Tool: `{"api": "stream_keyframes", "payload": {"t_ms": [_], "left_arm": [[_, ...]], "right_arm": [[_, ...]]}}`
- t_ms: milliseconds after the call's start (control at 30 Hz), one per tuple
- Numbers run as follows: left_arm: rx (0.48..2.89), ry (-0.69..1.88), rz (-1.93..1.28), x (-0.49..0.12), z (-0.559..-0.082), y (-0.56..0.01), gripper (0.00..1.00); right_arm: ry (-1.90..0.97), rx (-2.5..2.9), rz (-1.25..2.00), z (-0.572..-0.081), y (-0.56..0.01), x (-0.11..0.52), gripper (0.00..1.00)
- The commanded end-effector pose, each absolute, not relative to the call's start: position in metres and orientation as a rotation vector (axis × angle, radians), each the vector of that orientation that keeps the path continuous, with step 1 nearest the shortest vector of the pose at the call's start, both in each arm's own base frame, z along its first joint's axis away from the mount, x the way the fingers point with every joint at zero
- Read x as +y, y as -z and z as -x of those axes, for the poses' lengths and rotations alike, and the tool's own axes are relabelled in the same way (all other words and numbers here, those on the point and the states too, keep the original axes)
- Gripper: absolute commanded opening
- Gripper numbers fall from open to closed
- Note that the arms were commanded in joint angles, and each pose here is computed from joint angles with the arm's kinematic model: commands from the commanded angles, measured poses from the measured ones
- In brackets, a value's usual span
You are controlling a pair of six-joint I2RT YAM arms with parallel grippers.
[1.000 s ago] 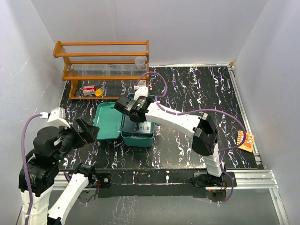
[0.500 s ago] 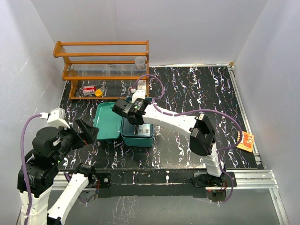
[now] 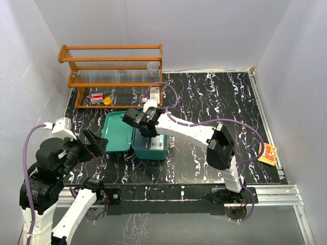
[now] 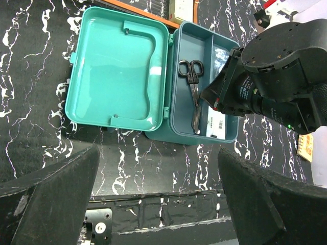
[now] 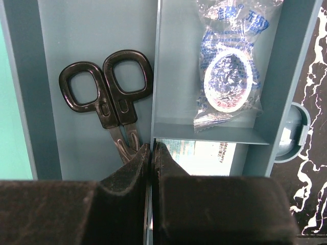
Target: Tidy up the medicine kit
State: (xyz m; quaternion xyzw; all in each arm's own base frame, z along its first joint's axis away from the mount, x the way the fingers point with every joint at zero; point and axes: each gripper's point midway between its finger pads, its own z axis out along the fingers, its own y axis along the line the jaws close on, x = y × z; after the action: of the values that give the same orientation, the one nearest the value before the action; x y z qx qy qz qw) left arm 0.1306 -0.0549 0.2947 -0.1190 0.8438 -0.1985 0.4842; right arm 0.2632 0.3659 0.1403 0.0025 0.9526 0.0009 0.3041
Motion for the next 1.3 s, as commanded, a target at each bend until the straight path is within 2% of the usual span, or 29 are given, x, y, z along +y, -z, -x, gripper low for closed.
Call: {"api": "stream_keyframes", "payload": {"t_ms": [0,600,933,1133,1267], "left_arm": [[2.066,0.483,0.275,-0.057,-0.135,-0.292,0.99],[2.078,0.467,0.270,-0.056,-0.136,-0.289,0.99],[2.085,0.471,0.276,-0.057,-0.137,-0.287,0.99],[2.104,0.478,0.283,-0.060,-0.140,-0.280,0.99],[2.133,0.478,0.277,-0.063,-0.146,-0.269,0.99]], "right_arm": [[-0.067,2.522,0.040,-0.259,-0.163,0.373,0.00],[-0.042,2.569,0.083,-0.265,-0.140,0.375,0.00],[-0.171,2.597,0.110,-0.265,-0.131,0.377,0.00],[-0.231,2.594,0.113,-0.263,-0.139,0.377,0.17],[-0.278,2.539,0.089,-0.266,-0.166,0.377,0.27]]}}
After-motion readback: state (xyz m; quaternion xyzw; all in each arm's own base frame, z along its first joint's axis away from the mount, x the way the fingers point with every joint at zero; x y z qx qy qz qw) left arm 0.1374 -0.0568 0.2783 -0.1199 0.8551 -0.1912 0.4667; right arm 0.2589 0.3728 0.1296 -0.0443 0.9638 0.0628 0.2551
